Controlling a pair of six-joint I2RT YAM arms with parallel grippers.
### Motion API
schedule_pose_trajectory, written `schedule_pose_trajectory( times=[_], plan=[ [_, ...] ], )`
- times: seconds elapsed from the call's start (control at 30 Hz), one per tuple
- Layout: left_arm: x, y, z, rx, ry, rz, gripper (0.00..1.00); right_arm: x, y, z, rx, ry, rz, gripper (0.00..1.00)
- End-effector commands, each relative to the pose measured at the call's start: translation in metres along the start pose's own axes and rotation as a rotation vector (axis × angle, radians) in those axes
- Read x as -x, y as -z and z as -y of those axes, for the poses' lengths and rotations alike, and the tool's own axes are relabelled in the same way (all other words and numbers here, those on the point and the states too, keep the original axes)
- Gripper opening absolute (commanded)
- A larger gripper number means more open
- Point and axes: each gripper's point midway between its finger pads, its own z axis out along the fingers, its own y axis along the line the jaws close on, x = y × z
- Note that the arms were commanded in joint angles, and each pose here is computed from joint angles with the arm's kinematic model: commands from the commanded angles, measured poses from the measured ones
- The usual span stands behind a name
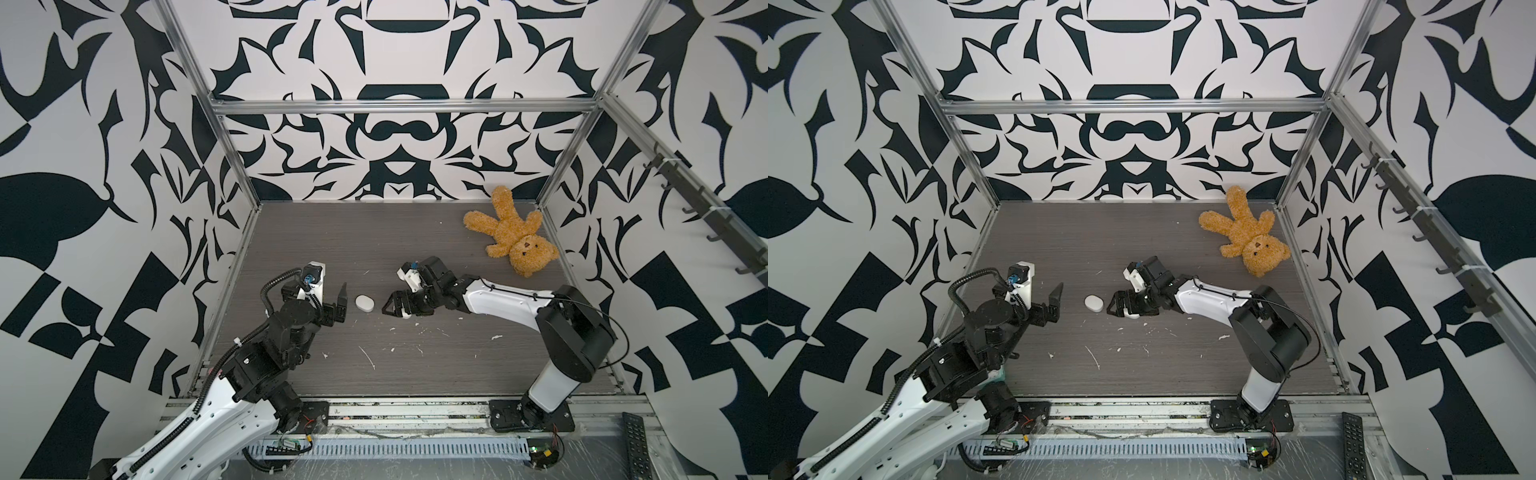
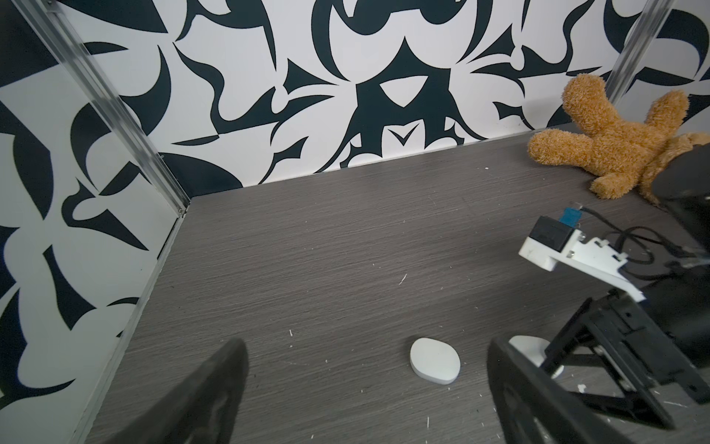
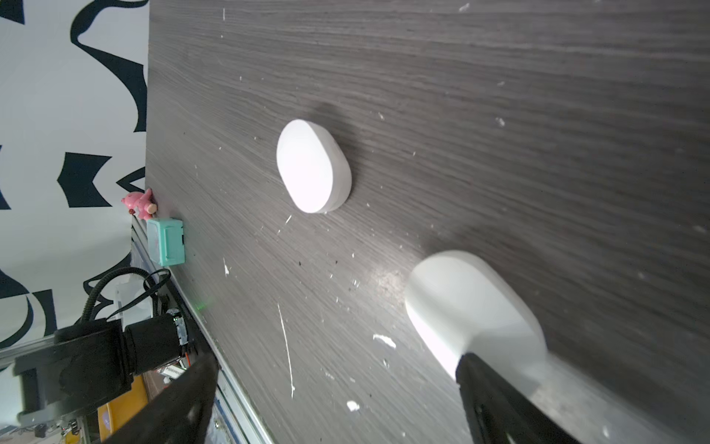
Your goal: Insert the wireless bluetooth earbuds into the charging case
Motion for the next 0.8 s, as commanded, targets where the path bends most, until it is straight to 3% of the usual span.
schedule_pose_trajectory(
  times=[0.0, 0.17, 0.3, 0.47, 0.63, 0.77],
  plan=[
    [-0.006, -0.002, -0.002, 0.017, -0.001, -0.013, 0.99, 0.039, 0.065, -0.03, -0.048, 0.161, 0.217, 0.99],
    [-0.022, -0.016, -0.007, 0.095, 0.016, -0.055, 0.99, 0.064, 0.127, -0.016, -0.211, 0.22, 0.369, 0.99],
    [-0.043, -0.03, -0.017, 0.174, 0.008, -0.079, 0.99, 0.069, 0.156, 0.004, -0.352, 0.292, 0.481, 0.99],
    [-0.068, -0.047, -0.048, 0.308, 0.03, -0.163, 0.99, 0.071, 0.195, 0.058, -0.631, 0.35, 0.658, 1.0],
    [-0.082, -0.059, -0.067, 0.371, 0.024, -0.215, 0.99, 0.066, 0.231, 0.102, -0.842, 0.311, 0.847, 1.0],
    [-0.089, -0.058, -0.082, 0.409, 0.051, -0.225, 0.99, 0.057, 0.244, 0.142, -0.975, 0.226, 0.873, 1.0]
  ],
)
